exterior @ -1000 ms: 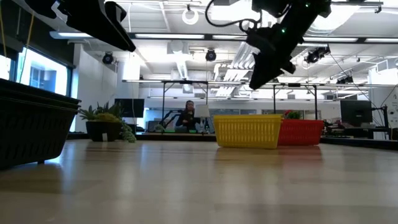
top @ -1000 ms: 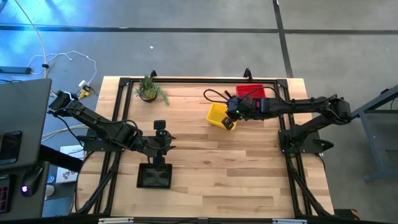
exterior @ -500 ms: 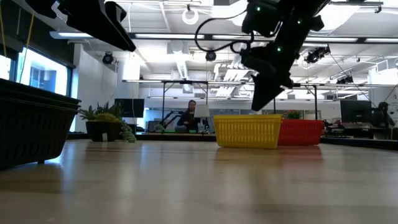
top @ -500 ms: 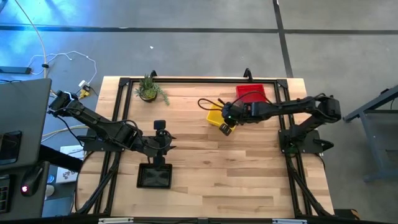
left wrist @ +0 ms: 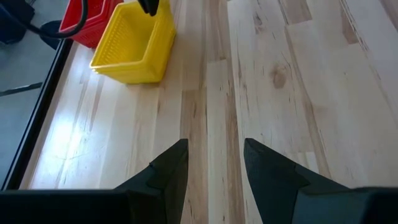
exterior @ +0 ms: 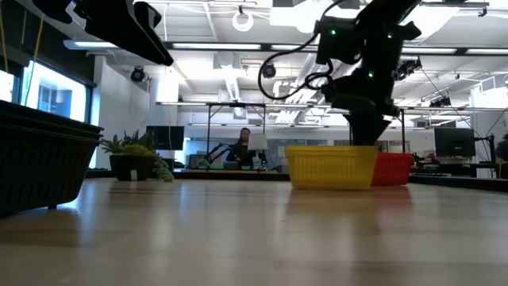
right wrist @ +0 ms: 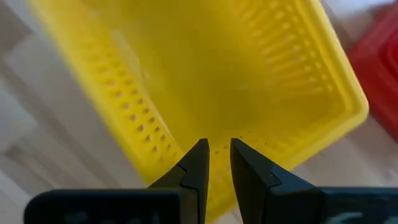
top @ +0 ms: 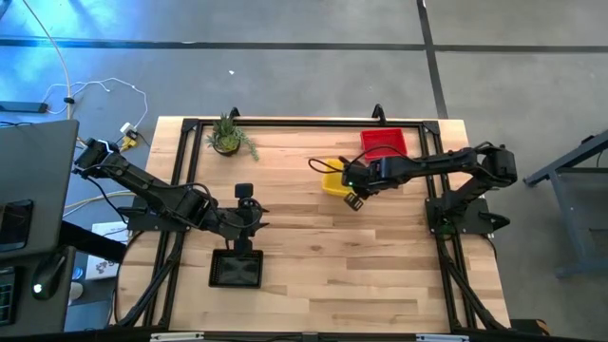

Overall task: Stack baskets by color
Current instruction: Move the stacked yellow bins below the stacked red bins

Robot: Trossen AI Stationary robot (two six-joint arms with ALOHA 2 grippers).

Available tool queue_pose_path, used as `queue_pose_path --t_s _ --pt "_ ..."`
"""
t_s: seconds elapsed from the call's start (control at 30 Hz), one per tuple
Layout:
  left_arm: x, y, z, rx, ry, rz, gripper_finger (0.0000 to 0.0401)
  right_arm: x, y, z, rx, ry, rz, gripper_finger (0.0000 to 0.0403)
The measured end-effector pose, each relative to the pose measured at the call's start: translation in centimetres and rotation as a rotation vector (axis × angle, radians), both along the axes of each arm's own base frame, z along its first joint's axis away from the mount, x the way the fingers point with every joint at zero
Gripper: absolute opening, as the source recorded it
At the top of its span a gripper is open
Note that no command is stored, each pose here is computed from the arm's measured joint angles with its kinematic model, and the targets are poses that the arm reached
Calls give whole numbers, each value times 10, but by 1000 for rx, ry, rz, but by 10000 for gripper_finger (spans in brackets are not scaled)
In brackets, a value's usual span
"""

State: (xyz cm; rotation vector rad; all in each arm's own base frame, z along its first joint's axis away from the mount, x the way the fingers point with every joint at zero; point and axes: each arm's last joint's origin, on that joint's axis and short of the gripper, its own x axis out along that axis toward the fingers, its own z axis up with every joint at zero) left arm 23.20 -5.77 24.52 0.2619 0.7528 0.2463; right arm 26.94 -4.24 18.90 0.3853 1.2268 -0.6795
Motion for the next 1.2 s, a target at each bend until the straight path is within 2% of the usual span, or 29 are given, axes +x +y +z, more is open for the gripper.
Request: queue_pose_path --t_s 0.4,1.2 --pt "0 0 0 -1 0 2 141 -11 1 -2 5 95 -79 53" --pt "0 0 0 0 1 0 141 -44 3 1 -75 356 -391 53"
